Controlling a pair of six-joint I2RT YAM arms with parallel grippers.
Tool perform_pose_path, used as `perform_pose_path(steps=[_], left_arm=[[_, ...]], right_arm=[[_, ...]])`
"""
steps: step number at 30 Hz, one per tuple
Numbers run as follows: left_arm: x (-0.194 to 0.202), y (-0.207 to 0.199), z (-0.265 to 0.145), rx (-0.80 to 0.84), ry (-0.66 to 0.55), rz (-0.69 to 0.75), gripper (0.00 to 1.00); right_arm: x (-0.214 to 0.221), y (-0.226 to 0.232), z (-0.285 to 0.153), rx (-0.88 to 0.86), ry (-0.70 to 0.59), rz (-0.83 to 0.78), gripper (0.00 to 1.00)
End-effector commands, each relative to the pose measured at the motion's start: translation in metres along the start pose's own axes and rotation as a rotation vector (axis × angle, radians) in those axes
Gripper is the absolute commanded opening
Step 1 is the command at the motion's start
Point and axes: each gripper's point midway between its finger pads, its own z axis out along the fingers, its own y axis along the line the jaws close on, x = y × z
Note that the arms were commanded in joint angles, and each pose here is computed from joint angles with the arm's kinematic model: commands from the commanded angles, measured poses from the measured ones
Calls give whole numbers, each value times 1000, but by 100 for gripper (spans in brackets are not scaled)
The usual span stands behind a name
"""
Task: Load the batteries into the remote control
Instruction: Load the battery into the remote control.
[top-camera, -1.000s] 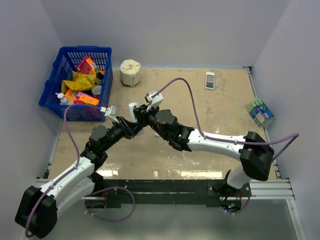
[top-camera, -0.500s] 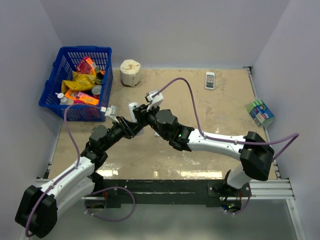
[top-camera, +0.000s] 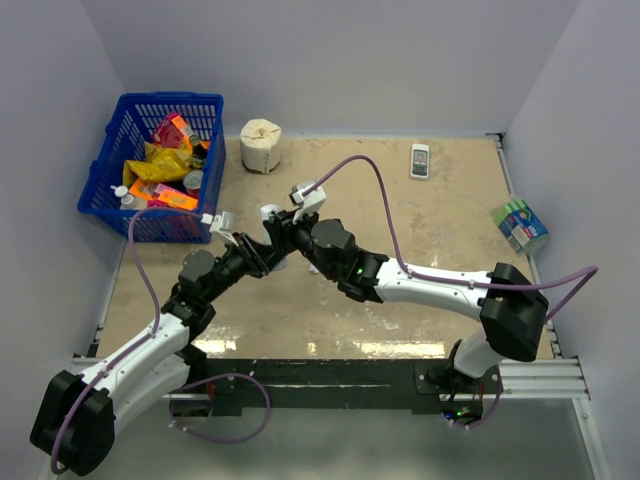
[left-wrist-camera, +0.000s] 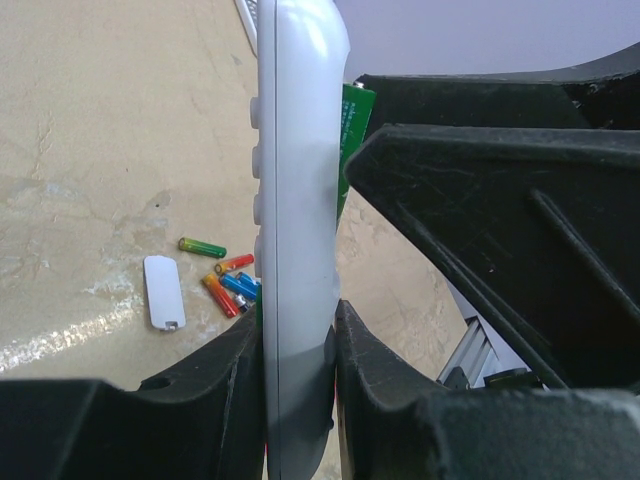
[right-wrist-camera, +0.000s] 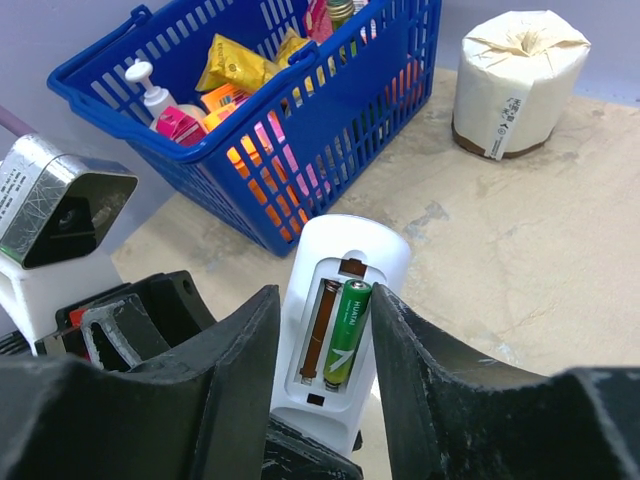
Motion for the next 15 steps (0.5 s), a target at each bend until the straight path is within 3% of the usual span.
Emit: perform_pose_path(steps=[1,15], left_arm=[[-22,-33,0,128,-75,43,0],[-18,-32,0,134,-60,40,0]], right_arm=[[-25,-14,-4,63,-57,-19,46],[-47,0,-6,3,-83,-30,58]])
